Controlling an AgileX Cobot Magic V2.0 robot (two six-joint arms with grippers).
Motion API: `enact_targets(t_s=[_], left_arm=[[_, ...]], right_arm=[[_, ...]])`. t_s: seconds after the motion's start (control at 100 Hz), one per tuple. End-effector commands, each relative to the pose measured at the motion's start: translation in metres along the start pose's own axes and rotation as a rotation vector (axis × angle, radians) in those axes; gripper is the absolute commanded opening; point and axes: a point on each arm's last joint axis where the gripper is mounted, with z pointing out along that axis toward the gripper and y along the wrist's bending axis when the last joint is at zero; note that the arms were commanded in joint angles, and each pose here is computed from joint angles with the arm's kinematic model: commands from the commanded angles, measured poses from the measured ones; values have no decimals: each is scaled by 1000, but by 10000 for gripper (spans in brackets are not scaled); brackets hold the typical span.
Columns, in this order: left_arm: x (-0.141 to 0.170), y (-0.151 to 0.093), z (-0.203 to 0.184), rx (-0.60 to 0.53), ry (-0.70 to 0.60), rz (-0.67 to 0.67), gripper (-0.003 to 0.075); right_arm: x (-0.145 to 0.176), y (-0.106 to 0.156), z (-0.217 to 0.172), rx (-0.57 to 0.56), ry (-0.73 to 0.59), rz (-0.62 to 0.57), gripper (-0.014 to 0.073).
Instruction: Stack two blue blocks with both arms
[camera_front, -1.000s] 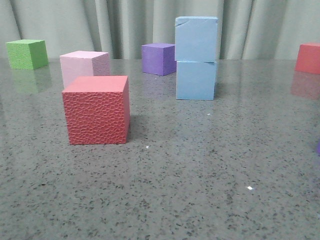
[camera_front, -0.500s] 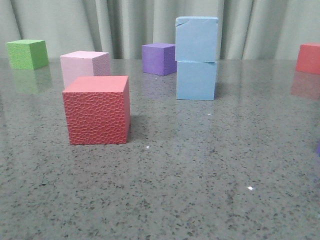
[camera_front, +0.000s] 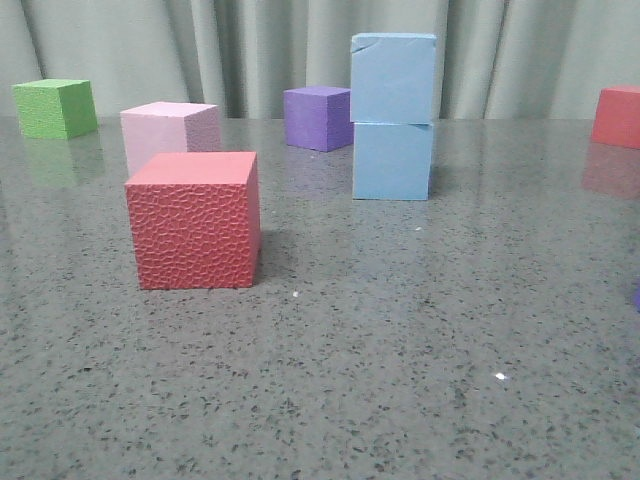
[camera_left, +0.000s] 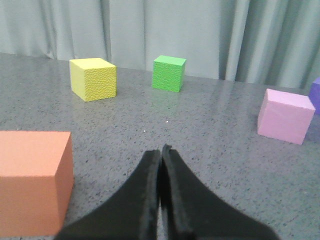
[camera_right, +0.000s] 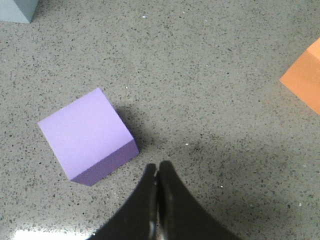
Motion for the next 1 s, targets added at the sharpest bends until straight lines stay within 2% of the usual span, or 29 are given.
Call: enact_targets(t_s=[0.0,0.2,0.5,0.99], left_arm=[[-3,0,-3,1,-110,-2,-19],[17,1,4,2,-87,1,-19],[27,2,7,7,-93,1,-19],[29,-5,7,123,-104,30,-19]], right_arm=[[-9,0,-5,4,-72,-2,-69],[-9,0,-5,4,-70,-2,-69],[-9,0,-5,4,-70,-2,-69],[-9,0,-5,4,-70,-2,-69]])
